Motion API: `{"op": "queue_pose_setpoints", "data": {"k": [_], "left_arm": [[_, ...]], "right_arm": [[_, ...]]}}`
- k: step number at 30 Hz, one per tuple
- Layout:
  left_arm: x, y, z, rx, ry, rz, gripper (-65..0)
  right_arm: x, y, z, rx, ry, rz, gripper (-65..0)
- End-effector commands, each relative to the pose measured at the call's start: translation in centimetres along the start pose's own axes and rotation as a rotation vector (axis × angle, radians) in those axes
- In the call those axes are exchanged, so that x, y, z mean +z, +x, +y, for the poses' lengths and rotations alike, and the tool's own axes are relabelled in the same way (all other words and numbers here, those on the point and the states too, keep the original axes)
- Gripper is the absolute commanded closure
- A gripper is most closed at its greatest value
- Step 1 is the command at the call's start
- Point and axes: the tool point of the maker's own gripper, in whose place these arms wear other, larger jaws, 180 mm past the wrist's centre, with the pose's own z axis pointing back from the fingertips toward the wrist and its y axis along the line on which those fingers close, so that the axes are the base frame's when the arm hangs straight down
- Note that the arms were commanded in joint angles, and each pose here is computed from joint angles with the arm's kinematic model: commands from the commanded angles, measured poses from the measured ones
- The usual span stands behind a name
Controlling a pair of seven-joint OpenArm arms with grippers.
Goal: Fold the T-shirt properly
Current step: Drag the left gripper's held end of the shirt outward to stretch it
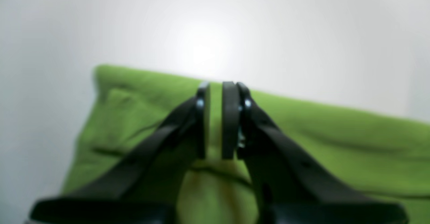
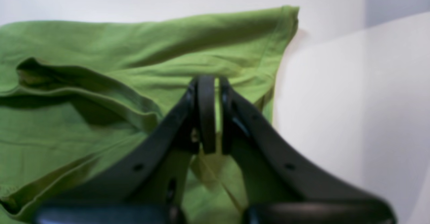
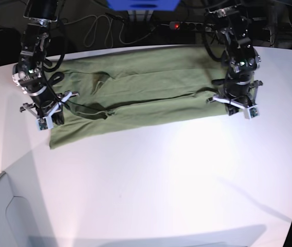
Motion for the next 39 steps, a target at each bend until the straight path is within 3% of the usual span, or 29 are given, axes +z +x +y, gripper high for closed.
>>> {"op": "queue_pose_setpoints", "data": {"k": [1, 6, 11, 19, 29, 37, 39], "left_arm": [[0.3, 0.8, -0.2, 0.008, -0.004, -0.032, -6.3], [-0.2, 0.6, -1.4, 0.056, -0.02, -0.028, -6.3], [-0.4, -0.6, 1.0, 0.139, 0.049, -0.005, -6.3], [-0.3, -1.7, 3.3, 0.184, 0.107, 0.015, -6.3], [4.4, -2.1, 8.2, 0.209, 0.223, 0.023, -6.3], [6.5, -0.5, 9.8, 0.311, 0.222, -0.029, -6.3], [6.1, -0.6, 10.3, 0.306, 0.22, -0.022, -6.4]], "right_arm": [[0.3, 1.5, -0.3, 0.01, 0.0, -0.052, -0.1], [0.4, 0.9, -0.2, 0.008, 0.002, -0.04, -0.1], [0.5, 0.8, -0.2, 0.009, 0.002, -0.037, -0.1], [0.5, 0.7, -0.2, 0.009, 0.002, -0.035, -0.1], [0.4, 0.8, 0.0, 0.007, 0.006, -0.036, -0.1], [0.4, 0.9, 0.2, 0.005, 0.011, -0.042, -0.2], [0.7, 1.5, 0.3, 0.014, 0.008, -0.056, -3.5]]}}
